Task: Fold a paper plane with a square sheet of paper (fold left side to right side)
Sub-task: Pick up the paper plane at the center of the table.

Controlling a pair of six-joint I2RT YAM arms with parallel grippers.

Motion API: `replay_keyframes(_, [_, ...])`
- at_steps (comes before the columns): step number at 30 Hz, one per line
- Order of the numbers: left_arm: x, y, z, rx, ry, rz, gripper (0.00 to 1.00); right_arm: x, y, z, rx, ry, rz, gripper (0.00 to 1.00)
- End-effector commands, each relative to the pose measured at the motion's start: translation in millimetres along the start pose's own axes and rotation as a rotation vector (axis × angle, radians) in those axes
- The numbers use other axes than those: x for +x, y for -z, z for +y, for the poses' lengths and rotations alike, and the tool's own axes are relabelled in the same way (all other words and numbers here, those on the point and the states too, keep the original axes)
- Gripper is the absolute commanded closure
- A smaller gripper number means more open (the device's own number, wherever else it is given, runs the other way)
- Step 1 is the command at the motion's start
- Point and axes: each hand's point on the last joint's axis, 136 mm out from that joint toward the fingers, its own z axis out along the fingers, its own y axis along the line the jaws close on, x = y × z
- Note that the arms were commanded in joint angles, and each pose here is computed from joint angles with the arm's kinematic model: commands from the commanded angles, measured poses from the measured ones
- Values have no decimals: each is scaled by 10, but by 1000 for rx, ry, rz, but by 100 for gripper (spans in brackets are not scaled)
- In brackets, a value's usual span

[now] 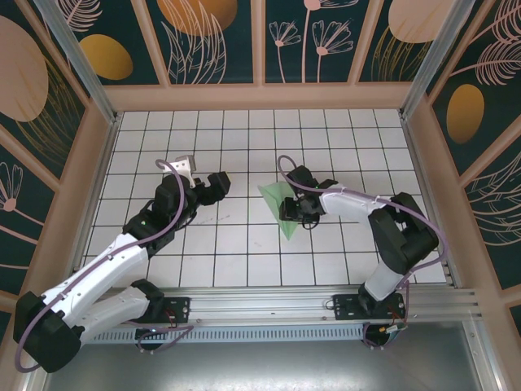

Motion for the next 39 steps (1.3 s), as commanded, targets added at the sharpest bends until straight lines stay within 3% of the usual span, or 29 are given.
replay_keyframes(1, [-3,11,31,-12,-9,-14,7,-58,32,55,19,18,-13,53])
replay_keyframes(8, [1,-25,11,-9,-13,-7,7,-186,342,186,31,48,-88,50])
replay_keyframes(29, [6,-21,34,-24,-19,-2,6,-55,-84,271,13,89,12,59])
replay_keyframes(39, [24,-47,34,-25,-22,6,6,-119,141,377,12,126,-54,55])
